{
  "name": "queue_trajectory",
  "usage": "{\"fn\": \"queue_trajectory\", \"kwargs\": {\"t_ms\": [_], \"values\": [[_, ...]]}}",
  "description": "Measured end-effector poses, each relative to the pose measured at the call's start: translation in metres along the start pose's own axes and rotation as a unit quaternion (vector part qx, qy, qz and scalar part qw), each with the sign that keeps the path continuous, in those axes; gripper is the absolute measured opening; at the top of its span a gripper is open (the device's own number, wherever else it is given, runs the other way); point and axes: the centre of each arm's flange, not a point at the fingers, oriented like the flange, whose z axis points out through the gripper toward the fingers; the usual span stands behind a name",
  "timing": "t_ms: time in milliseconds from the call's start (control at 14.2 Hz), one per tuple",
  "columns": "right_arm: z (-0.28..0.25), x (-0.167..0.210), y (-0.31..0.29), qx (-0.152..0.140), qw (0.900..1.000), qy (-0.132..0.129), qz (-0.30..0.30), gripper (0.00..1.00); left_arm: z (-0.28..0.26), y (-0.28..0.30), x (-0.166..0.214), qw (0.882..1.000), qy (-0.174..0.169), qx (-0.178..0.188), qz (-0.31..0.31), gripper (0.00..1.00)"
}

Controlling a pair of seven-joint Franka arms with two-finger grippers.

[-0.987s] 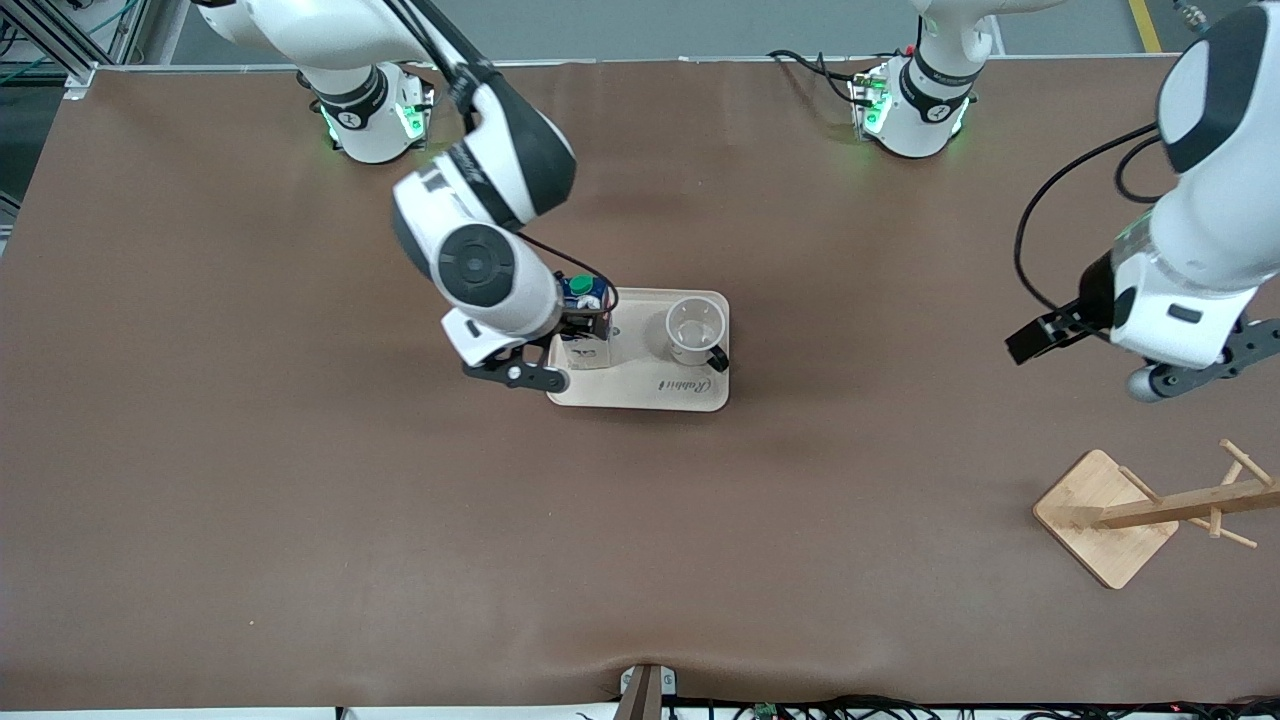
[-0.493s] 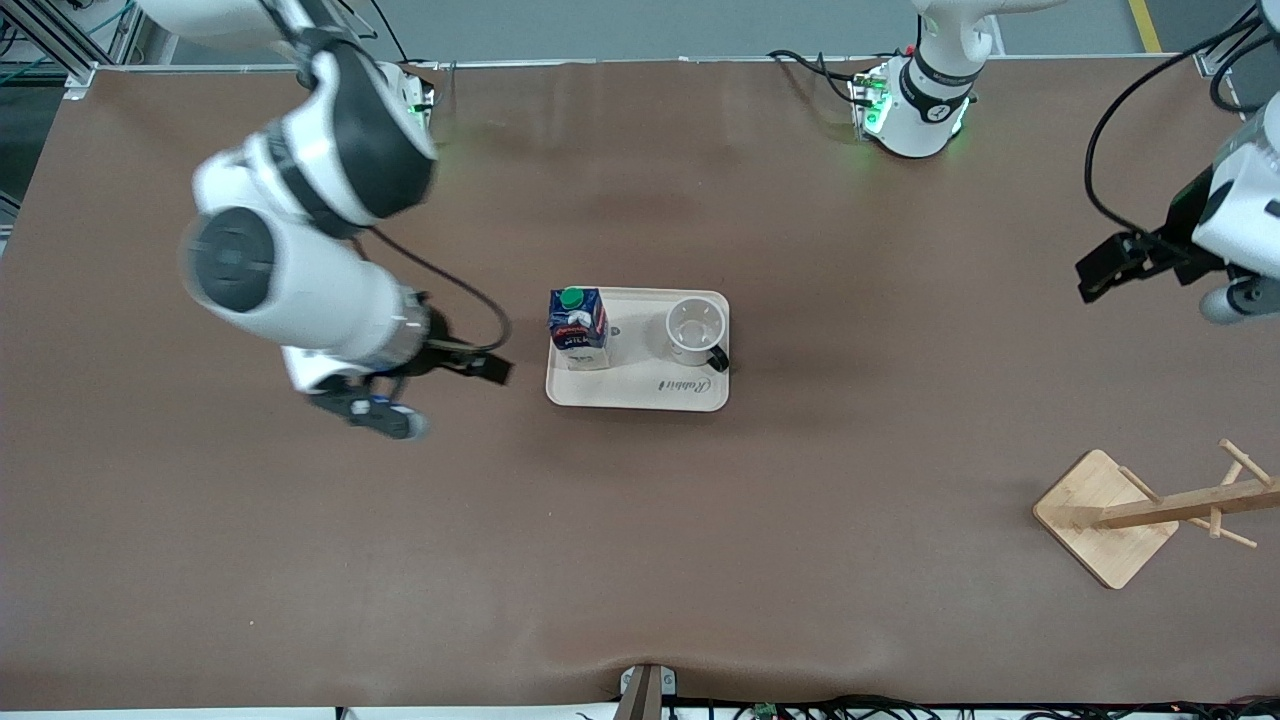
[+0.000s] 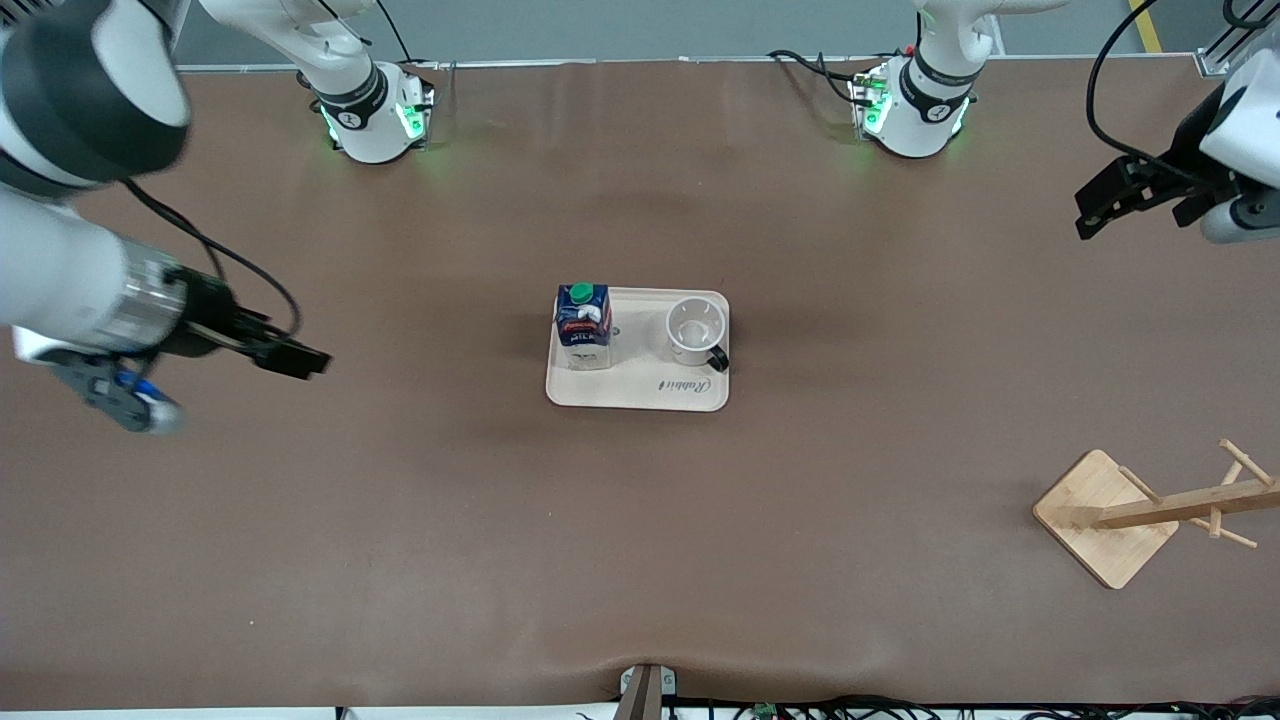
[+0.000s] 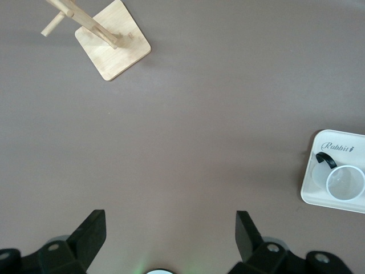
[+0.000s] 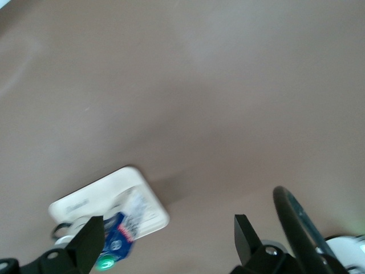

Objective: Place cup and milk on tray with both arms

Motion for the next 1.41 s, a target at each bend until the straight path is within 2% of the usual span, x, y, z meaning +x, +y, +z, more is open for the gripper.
{"fn": "queue_trajectory", "kwargs": {"t_ms": [70, 282, 493, 634, 846, 987, 1128, 1198, 1410], "values": [[-0.009, 0.002, 0.016, -0.008, 1.000, 0.011, -0.027, 1.00, 0.001, -0.002, -0.004, 1.000, 0.003, -0.001, 0.004, 1.00], [-0.017, 0.010, 0.062, -0.011, 0.994, 0.018, -0.108, 1.00, 0.006, -0.004, -0.008, 1.000, 0.002, 0.000, 0.028, 1.00], [-0.029, 0.027, 0.116, -0.003, 0.989, 0.030, -0.147, 1.00, 0.011, -0.003, -0.007, 0.999, 0.000, 0.000, 0.033, 1.00], [-0.039, 0.025, 0.140, 0.000, 0.988, 0.038, -0.153, 1.00, 0.013, -0.002, -0.006, 0.999, 0.001, 0.000, 0.034, 1.00], [-0.038, 0.007, 0.143, -0.003, 0.988, 0.054, -0.142, 1.00, 0.012, -0.001, -0.006, 0.999, 0.005, -0.001, 0.036, 1.00], [-0.032, -0.013, 0.138, -0.006, 0.989, 0.050, -0.137, 1.00, 0.012, -0.001, -0.006, 0.999, 0.005, -0.001, 0.036, 1.00], [-0.028, -0.032, 0.133, -0.014, 0.989, 0.034, -0.145, 1.00, 0.012, -0.002, -0.006, 0.999, 0.005, -0.001, 0.035, 1.00], [-0.030, -0.037, 0.130, -0.015, 0.988, 0.036, -0.150, 1.00, 0.013, -0.002, -0.005, 0.999, 0.004, -0.001, 0.035, 1.00], [-0.054, -0.045, 0.129, -0.011, 0.985, 0.062, -0.162, 1.00, 0.021, -0.001, -0.002, 0.999, -0.004, 0.000, 0.035, 1.00]]}}
